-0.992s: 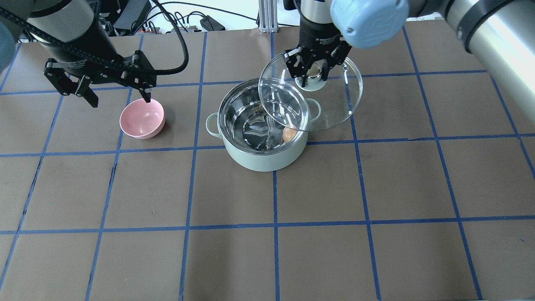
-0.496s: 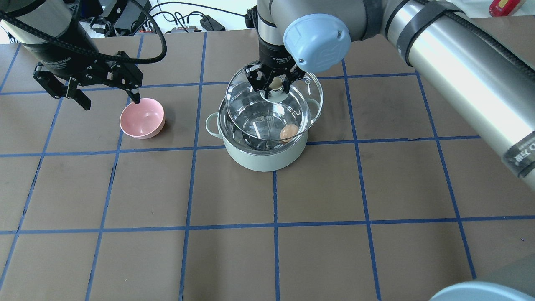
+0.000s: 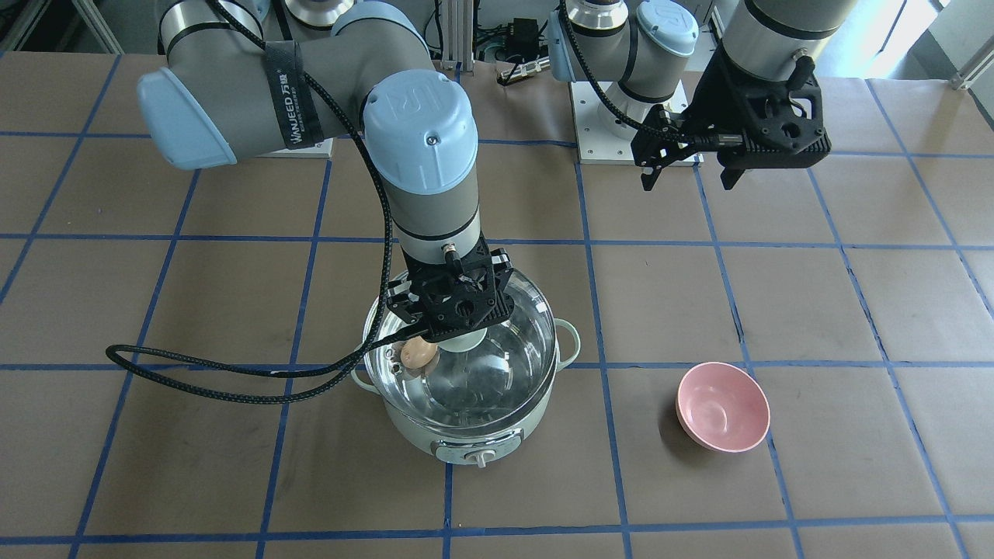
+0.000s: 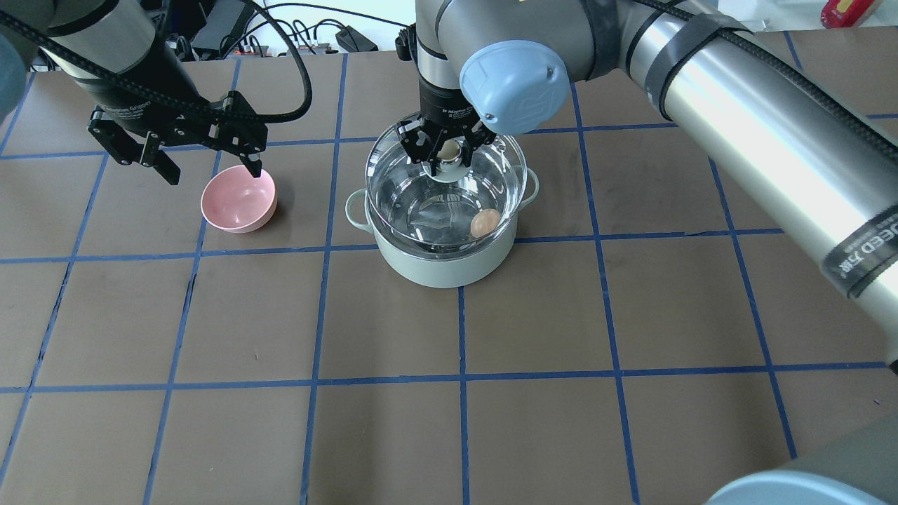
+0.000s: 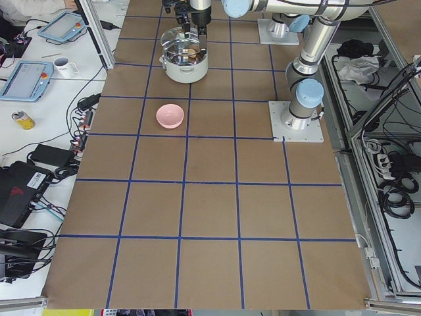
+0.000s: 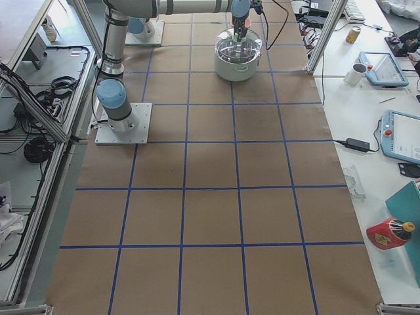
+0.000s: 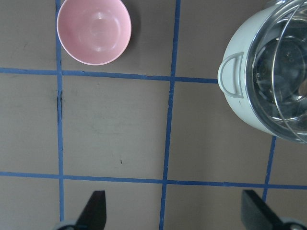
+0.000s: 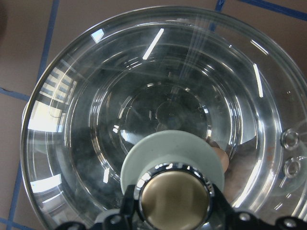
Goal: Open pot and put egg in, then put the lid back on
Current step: 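Lower the glass lid onto the pot with the right gripper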
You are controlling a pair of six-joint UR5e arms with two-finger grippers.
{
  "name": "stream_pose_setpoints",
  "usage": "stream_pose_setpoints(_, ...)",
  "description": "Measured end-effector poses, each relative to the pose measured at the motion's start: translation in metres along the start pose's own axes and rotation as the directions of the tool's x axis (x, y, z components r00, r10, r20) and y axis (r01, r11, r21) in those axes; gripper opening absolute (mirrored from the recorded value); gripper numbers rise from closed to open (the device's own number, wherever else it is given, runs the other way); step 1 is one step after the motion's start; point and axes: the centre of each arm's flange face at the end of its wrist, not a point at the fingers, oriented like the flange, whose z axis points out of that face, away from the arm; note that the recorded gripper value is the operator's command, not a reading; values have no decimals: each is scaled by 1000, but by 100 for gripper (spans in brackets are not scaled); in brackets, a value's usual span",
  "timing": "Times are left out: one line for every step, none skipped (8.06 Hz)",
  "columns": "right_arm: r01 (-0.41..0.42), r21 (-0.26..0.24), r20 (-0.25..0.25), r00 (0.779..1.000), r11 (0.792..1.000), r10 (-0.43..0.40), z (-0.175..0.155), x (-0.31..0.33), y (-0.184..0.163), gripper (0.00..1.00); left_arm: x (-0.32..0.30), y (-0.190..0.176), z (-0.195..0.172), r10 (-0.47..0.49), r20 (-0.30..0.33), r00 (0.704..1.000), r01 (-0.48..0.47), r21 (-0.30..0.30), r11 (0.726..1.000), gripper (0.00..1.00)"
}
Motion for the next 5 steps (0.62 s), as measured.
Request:
stream_pose_setpoints(1, -7, 5, 1000, 1000, -1, 4, -1, -1, 0, 6, -2, 0, 16, -1, 1000, -16, 23, 1000, 100)
stream_pose_setpoints(6, -11, 11, 1000, 1000, -6, 9, -2, -2, 0, 10, -5, -1, 23, -2, 1000, -23, 52, 998, 100)
stream_pose_setpoints(10, -16, 14, 1000, 1000, -10, 13, -3, -3, 0, 11, -8, 0, 28, -2, 1000, -28, 68, 997, 100)
stream_pose_setpoints(15, -21, 15, 1000, 1000, -14, 16, -3, -3, 0, 15, -8, 2, 34, -3, 999, -33, 74, 997, 100)
stream_pose_setpoints(19, -24, 15, 1000, 1000, -19, 19, -3, -3, 0, 17, -7, 3, 42, -2, 999, -41, 75, 996, 100)
